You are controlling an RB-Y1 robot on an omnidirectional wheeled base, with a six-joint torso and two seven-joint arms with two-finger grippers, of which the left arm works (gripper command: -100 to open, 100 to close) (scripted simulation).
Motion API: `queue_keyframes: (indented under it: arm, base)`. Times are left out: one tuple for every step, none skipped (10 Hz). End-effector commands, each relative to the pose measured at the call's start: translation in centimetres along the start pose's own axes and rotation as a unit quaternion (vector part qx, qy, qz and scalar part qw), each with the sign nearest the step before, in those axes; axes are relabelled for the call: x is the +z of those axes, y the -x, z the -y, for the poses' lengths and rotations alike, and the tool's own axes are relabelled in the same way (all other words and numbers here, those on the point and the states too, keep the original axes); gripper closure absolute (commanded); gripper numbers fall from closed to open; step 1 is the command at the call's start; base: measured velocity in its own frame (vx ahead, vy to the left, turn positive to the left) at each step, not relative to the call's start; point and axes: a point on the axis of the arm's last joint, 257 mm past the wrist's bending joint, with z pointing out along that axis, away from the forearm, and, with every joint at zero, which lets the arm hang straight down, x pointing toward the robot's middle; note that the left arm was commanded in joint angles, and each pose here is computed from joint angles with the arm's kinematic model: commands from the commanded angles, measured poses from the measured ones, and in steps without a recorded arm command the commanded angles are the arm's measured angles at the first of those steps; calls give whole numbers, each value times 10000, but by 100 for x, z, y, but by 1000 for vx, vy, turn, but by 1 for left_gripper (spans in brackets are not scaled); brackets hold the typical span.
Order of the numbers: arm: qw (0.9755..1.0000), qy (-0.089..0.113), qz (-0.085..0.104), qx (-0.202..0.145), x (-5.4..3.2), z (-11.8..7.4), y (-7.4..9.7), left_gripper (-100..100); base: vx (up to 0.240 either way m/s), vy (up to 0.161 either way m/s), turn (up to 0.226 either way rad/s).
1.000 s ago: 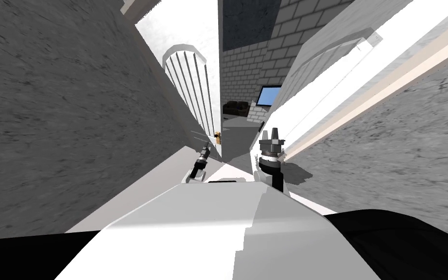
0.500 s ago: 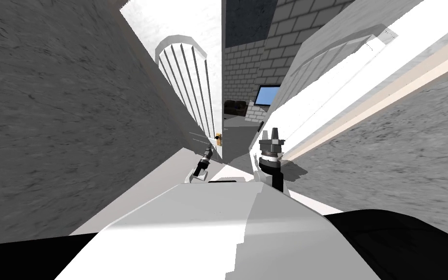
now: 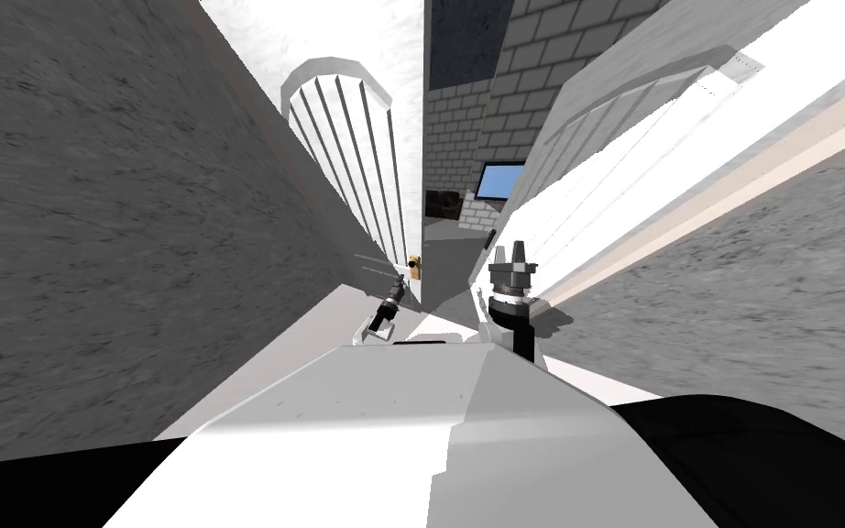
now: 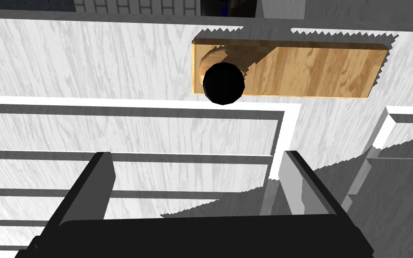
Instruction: Push the door open
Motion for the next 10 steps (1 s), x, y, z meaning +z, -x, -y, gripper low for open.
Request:
queue_keyframes:
  arm:
    - [9999, 138, -63, -5, 35, -114, -39, -100]
    - [9998, 192, -89, -7, 43, -162, -58, -100]
    - [9996, 240, -111, -8, 50, -204, -74, -100]
    - [9997, 205, -96, -3, 31, -169, -70, -100]
    - [9997, 218, -80, -10, 51, -180, -56, -100]
    - [9997, 220, -74, -12, 59, -182, -52, -100]
    - [9997, 225, -59, -16, 76, -186, -41, -100]
    - [9997, 230, -42, -21, 94, -191, -30, -100]
    - [9997, 235, -26, -27, 113, -196, -19, -100]
    - [9997, 239, -11, -33, 130, -201, -9, -100]
  base:
    - [155, 127, -93]
    - [106, 105, -58]
    - [85, 76, -52]
    - [39, 31, -11]
    - [93, -11, -22]
    - [134, -49, -25]
    - [189, -35, -22]
    - [207, -43, -35]
    - [216, -85, -38]
    - [195, -89, -27]
